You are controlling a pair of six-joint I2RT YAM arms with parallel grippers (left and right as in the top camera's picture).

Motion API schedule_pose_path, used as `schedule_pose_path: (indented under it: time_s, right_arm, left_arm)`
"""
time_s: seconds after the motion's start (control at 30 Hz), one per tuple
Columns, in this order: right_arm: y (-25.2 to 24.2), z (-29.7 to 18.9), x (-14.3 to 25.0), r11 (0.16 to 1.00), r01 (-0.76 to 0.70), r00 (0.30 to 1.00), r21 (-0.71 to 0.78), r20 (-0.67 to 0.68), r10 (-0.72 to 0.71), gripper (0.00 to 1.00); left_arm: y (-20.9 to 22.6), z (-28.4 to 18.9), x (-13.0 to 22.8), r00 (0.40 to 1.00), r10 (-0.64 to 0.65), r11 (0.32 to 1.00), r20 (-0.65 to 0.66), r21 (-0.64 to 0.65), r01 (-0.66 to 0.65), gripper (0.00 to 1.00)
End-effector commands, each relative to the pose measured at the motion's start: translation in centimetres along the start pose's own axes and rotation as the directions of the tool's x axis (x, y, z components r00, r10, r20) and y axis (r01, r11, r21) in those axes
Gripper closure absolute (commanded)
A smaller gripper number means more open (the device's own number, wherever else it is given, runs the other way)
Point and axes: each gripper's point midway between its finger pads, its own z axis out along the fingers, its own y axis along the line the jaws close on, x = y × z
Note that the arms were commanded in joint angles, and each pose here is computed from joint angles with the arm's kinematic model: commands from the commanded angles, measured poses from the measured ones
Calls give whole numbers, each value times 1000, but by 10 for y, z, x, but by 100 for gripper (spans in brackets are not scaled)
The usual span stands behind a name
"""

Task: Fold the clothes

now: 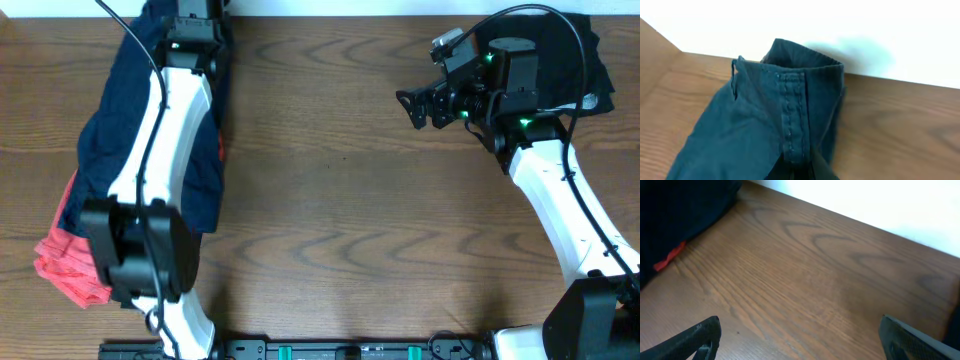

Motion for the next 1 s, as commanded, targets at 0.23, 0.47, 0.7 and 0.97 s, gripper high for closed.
schedule_pose_path:
  time_s: [0.23,0.47,0.7,0.97]
  right_arm:
    - [0,-2,-6,999,-37,999,1,12,37,1]
    - [3,21,8,992,-89,996,-90,-16,88,1]
    - [10,44,14,970,-134,991,-202,-9,135,1]
    - [32,39,11,944,19,999,-329,44,-5,1]
  left_arm:
    - [-4,-114,-43,992,-14,996,123,91,3,94]
    - [-5,-185,-69,967,-60,984,246,178,16,94]
    - [-51,-245,-87,931,-107,916,348,399,-44,94]
    - [-82,-302,-97,890,-157,854,428,511,-95,94]
